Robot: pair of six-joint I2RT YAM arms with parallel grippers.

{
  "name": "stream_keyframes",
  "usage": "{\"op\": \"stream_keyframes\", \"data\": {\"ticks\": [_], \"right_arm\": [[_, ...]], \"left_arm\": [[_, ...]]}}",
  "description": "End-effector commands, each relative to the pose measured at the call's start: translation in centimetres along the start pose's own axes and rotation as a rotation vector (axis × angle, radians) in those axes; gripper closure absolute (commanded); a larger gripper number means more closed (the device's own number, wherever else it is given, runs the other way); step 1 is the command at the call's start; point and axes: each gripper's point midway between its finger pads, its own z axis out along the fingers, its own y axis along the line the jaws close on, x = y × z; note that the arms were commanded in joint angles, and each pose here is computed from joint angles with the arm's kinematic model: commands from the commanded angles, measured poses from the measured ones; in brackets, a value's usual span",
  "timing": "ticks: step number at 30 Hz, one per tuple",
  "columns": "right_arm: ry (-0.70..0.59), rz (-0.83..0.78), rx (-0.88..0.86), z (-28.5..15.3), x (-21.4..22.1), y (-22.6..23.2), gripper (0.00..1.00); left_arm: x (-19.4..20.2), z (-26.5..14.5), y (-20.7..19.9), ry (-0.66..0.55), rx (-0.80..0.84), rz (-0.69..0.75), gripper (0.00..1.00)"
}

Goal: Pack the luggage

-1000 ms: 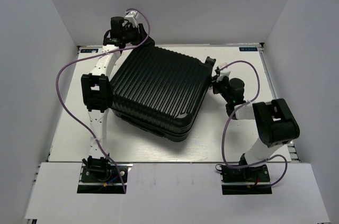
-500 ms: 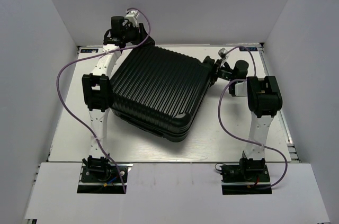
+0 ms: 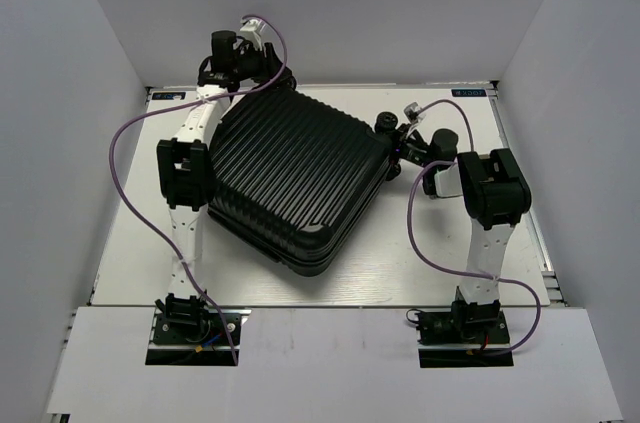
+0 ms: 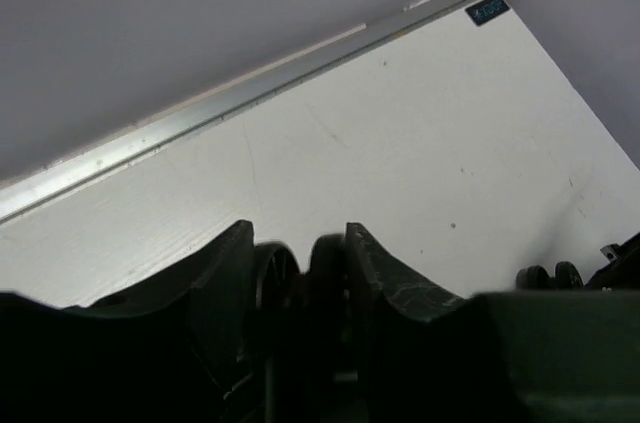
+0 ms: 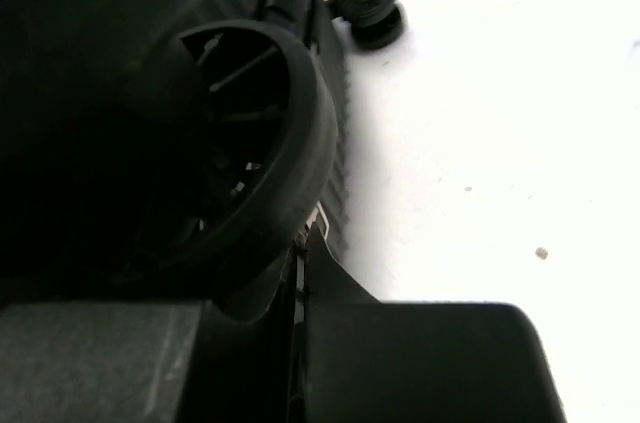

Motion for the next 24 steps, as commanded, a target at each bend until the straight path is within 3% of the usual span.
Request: {"op": "stream_keyframes", "data": {"ticks": [1,3,10,11,13,14,15,16,17,18,19,20,21,22,23,24], "right_arm": [[-0.334,-0.248,0.069,4.9,-8.3,3.3,1.00],[-0.397,-0.229,0.105,5.9,-10.1,2.3,1.00],[-0.404,-0.264,0.009,7.2,-11.5,4.7,1.00],[-0.404,-0.257,0.030,6.6,-11.4,4.8,0.92],[-0.405,-0.260,0.069,5.4,-11.4,4.6,0.76],[-0.405,-0.251,0.091,4.6,-11.3,4.8,0.74],[-0.388,-0.235,0.117,3.8,-10.3,4.6,0.65],[-0.420,-0.252,0.162,2.8,-11.5,4.4,0.58],[-0.417,-0.238,0.193,1.9,-11.4,4.3,0.49],[-0.409,-0.213,0.227,1.1,-10.9,3.9,0.30],[-0.441,-0.215,0.275,0.2,-12.2,3.7,0.10],[-0.383,-0.168,0.337,-0.7,-10.8,2.7,0.10],[-0.379,-0.148,0.392,-1.4,-11.0,2.1,0.10],[-0.428,-0.175,0.449,-2.6,-14.1,2.5,0.10],[-0.257,-0.042,0.649,-4.3,-9.9,-1.4,0.10],[-0.203,-0.009,0.736,-5.3,-9.2,-2.3,0.10]], "left_arm": [[14.0,4.7,-7.3,0.328,0.166,-0.131,1.00],[14.0,4.5,-7.5,0.332,0.173,-0.125,1.00],[14.1,4.2,-7.5,0.348,0.133,-0.112,1.00],[13.9,3.9,-7.3,0.350,0.107,-0.106,1.00],[13.0,3.1,-5.4,0.336,-0.008,-0.101,0.83],[12.0,2.5,-5.1,0.318,-0.041,-0.116,0.71],[10.6,1.9,-4.0,0.288,-0.097,-0.118,0.61],[9.8,1.1,-2.9,0.268,-0.146,-0.167,0.58],[8.3,0.4,-2.3,0.238,-0.194,-0.175,0.54],[6.6,-0.5,-1.5,0.202,-0.225,-0.183,0.46],[5.9,-1.2,-0.6,0.189,-0.254,-0.197,0.14],[4.4,-2.1,-0.4,0.159,-0.289,-0.219,0.00],[2.4,-3.2,-0.4,0.120,-0.296,-0.212,0.00],[1.6,-4.1,0.6,0.101,-0.359,-0.212,0.00],[0.2,-5.3,0.4,0.077,-0.385,-0.203,0.00],[-1.3,-6.4,-0.2,0.054,-0.401,-0.165,0.00]]}}
